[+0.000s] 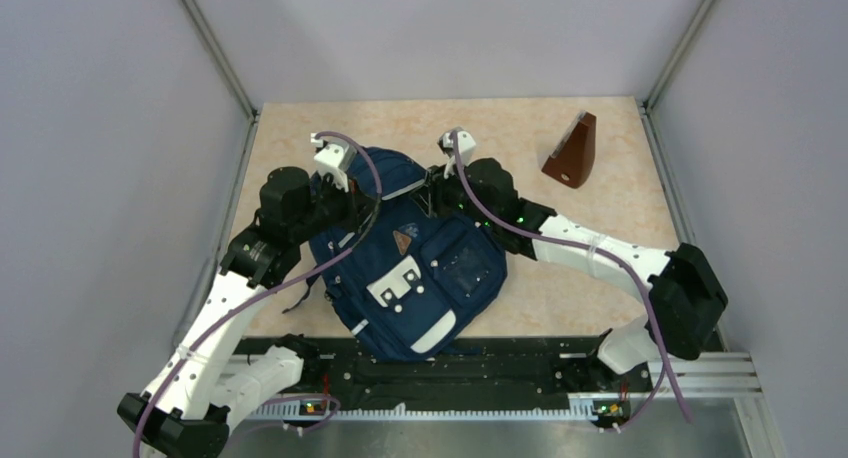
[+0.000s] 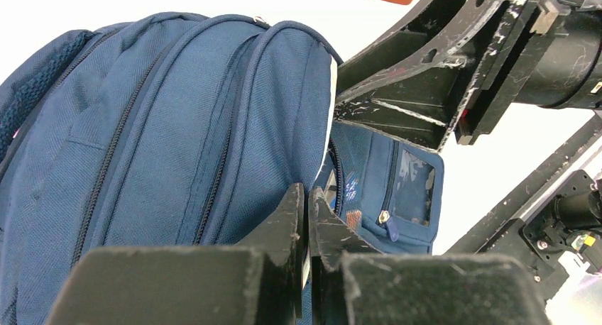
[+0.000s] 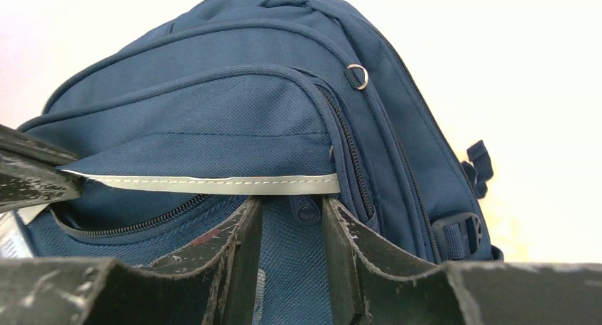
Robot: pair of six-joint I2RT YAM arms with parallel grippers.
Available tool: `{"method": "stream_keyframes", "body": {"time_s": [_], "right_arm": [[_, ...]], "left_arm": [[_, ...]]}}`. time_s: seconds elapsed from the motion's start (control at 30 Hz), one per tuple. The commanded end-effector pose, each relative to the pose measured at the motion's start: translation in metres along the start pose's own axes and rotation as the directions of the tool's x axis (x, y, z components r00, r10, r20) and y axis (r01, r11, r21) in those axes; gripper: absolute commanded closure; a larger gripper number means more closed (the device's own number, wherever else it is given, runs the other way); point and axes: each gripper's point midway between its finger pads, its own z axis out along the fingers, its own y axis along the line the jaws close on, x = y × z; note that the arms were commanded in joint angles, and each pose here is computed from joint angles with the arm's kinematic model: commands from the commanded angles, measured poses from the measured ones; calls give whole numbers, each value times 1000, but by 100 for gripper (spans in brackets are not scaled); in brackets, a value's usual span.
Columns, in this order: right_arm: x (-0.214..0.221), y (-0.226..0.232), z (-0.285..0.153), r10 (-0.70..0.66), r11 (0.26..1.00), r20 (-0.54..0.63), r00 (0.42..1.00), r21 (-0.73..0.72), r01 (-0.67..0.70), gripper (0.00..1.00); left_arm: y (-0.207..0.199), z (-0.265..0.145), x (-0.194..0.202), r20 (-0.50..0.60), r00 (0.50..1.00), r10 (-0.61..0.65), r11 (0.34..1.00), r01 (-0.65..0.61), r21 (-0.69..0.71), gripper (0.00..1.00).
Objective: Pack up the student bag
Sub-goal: Zip the student bag at the center of the board.
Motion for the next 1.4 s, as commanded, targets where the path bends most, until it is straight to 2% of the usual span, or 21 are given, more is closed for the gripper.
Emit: {"method": "stream_keyframes", "body": {"time_s": [0.0, 0.07, 0.1, 0.17, 0.2, 0.37, 0.43, 0.6, 0.77, 0.9, 1.0, 1.27, 1.3, 1.37], "right_arm": [[-22, -4, 10, -41, 997, 52, 998, 65, 38, 66], [-19, -7, 13, -48, 996, 47, 998, 82, 44, 69], [-19, -8, 14, -53, 995, 47, 997, 88, 48, 74], [-19, -8, 16, -58, 995, 49, 997, 88, 53, 93], [-18, -8, 17, -61, 995, 46, 997, 85, 56, 99], [-15, -2, 19, -76, 996, 25, 997, 49, 74, 100], [-8, 1, 19, -78, 997, 8, 997, 27, 77, 100], [18, 15, 22, -23, 998, -55, 998, -68, 19, 100], [47, 20, 34, 39, 992, -112, 993, -113, -52, 100], [68, 17, 49, 54, 992, -160, 986, -106, -72, 100], [70, 20, 57, 65, 989, -164, 984, -120, -85, 100], [68, 45, 64, 80, 972, -169, 982, -203, -114, 100], [70, 42, 65, 88, 975, -171, 981, -189, -120, 100], [72, 35, 68, 92, 982, -169, 981, -150, -118, 100]], "left_arm": [[-25, -6, -30, 104, 994, 22, 994, -34, 108, 100], [-25, -7, -30, 105, 994, 22, 993, -33, 110, 100], [-25, -6, -30, 104, 994, 21, 993, -33, 110, 100], [-25, -6, -29, 102, 995, 20, 993, -31, 113, 100], [-25, -6, -29, 101, 995, 17, 993, -29, 112, 100], [-17, -2, -23, 89, 995, -55, 997, 50, 63, 100], [-7, 2, -14, 78, 989, -126, 992, 125, 11, 100], [19, 17, 20, 58, 976, -209, 972, 214, -102, 100], [29, 37, 44, 54, 978, -203, 972, 207, -108, 100], [55, 46, 59, 56, 975, -213, 948, 220, -229, 100], [73, 51, 64, 62, 975, -212, 924, 221, -312, 100], [81, 62, 67, 40, 980, -196, 920, 197, -337, 100], [80, 62, 67, 33, 981, -192, 923, 192, -333, 99], [77, 59, 65, 27, 980, -196, 926, 194, -324, 85]]}}
